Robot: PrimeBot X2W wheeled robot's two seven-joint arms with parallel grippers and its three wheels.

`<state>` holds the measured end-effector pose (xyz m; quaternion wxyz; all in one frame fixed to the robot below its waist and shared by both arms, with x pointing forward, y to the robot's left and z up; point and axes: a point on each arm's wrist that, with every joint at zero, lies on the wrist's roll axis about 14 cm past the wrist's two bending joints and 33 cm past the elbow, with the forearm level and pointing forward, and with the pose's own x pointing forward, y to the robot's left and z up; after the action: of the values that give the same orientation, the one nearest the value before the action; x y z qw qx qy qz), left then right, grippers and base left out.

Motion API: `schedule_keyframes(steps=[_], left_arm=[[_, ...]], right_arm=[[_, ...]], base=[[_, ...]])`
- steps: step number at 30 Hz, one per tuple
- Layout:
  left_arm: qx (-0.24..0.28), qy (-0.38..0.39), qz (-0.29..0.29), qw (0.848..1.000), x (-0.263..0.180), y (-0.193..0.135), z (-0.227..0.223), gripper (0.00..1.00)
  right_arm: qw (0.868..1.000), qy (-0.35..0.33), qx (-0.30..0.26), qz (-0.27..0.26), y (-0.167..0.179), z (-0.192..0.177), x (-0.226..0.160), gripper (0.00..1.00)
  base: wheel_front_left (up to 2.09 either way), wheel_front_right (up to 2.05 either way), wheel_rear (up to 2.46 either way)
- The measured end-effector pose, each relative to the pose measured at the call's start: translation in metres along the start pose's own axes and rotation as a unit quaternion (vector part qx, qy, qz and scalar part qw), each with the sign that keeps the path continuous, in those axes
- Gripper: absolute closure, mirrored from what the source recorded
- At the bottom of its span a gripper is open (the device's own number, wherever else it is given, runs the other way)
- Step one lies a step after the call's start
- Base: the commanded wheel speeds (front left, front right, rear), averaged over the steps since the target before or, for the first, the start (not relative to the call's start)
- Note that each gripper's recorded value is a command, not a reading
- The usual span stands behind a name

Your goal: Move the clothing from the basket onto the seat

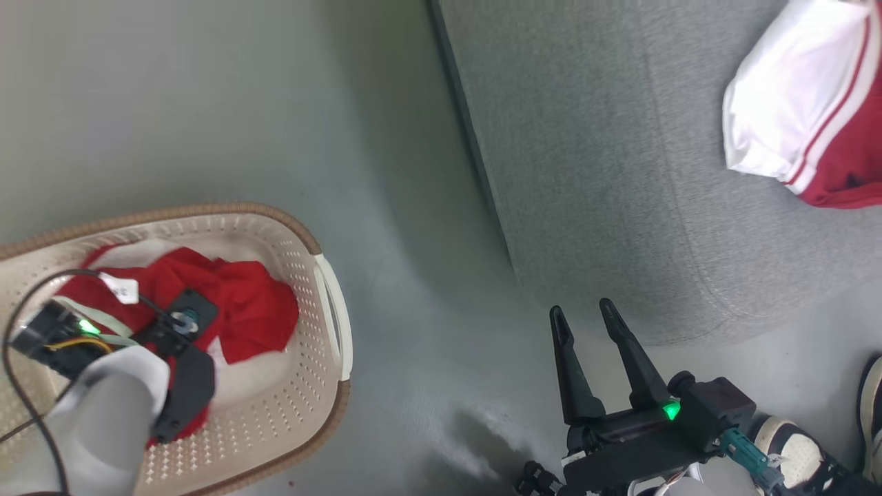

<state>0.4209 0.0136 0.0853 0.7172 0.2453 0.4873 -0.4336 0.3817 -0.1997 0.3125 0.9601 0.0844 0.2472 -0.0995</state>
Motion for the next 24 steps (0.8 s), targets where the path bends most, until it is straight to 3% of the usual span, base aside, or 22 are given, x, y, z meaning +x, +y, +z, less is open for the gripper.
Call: schedule_keyframes(steps=[9,24], left_arm=[[-0.008,-0.060,0.006,0.998,-0.037,-0.013,0.041,1.00],[-0.050,-0.152,0.039,0.986,-0.106,-0.028,0.082,1.00]], right_arm=[[0.999,-0.039,0.006,-0.016,-0.016,0.028,-0.013,0.00],[0.994,-0.105,0.019,0.008,-0.017,0.071,-0.031,0.00]], base=[[0.00,0.00,0.00],[0.00,0.00,0.00]])
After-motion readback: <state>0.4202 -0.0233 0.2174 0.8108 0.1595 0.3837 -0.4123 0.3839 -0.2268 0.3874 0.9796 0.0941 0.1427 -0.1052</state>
